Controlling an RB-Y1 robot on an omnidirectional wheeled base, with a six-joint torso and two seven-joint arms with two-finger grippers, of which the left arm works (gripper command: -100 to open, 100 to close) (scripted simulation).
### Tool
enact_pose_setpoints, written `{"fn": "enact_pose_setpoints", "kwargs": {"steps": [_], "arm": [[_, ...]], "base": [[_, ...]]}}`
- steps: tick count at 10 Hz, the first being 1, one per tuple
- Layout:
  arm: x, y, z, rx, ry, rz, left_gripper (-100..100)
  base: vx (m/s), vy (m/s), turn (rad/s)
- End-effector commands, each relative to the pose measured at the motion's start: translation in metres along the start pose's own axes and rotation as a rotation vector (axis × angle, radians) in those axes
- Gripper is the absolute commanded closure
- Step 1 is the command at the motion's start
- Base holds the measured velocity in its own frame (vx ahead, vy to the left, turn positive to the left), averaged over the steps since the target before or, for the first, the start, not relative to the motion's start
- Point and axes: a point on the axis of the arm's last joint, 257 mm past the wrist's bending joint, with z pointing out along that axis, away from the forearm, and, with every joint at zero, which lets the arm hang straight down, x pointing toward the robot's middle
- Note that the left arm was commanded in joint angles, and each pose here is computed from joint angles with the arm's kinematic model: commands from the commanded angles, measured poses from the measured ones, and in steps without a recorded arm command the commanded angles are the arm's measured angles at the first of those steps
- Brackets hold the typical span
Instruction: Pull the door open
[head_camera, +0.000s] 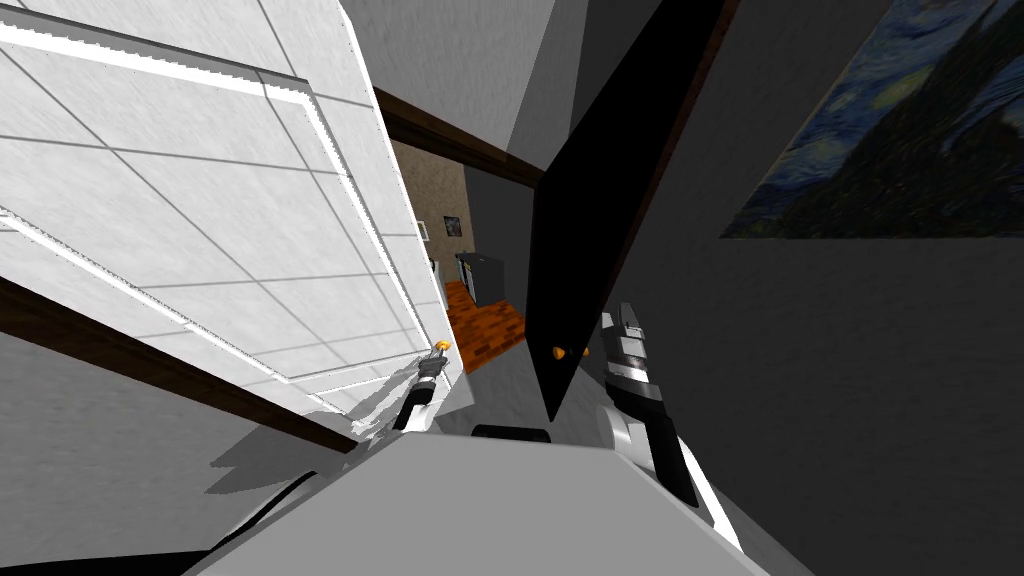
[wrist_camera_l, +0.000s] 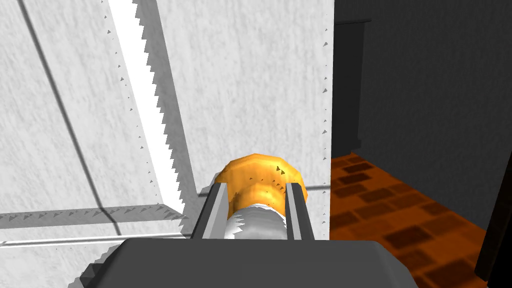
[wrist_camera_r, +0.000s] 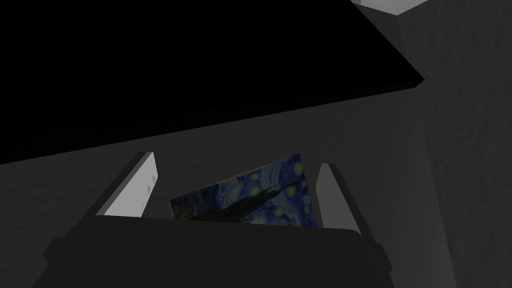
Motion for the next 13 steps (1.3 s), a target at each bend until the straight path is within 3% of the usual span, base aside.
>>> {"fn": "enact_pose_setpoints", "kwargs": {"steps": [1,2,3,9,12,13], "arm": [[-0.012,-0.001,-0.0068,0.002,-0.033,-0.028,100],[-0.012,-0.002,-0.0066,0.005,-0.032,-0.056,100],[-0.001,-0.002,0.0009,0.004,0.001,-0.038,100],[-0.005,0.003,-0.0099,-0.066,-0.009,-0.052,100],[-0.011,0.006,-0.0208,-0.118,-0.029,-0.060,100],[0.005,0.004,-0.0099,-0.109,0.014,-0.058,100]], "base": [[0.002,0.006,-0.027],[0.004,0.010,-0.026],[-0.006,0.001,0.001],[-0.191,0.022,-0.091],[-0.235,0.024,-0.101],[-0.104,0.016,-0.021]]}}
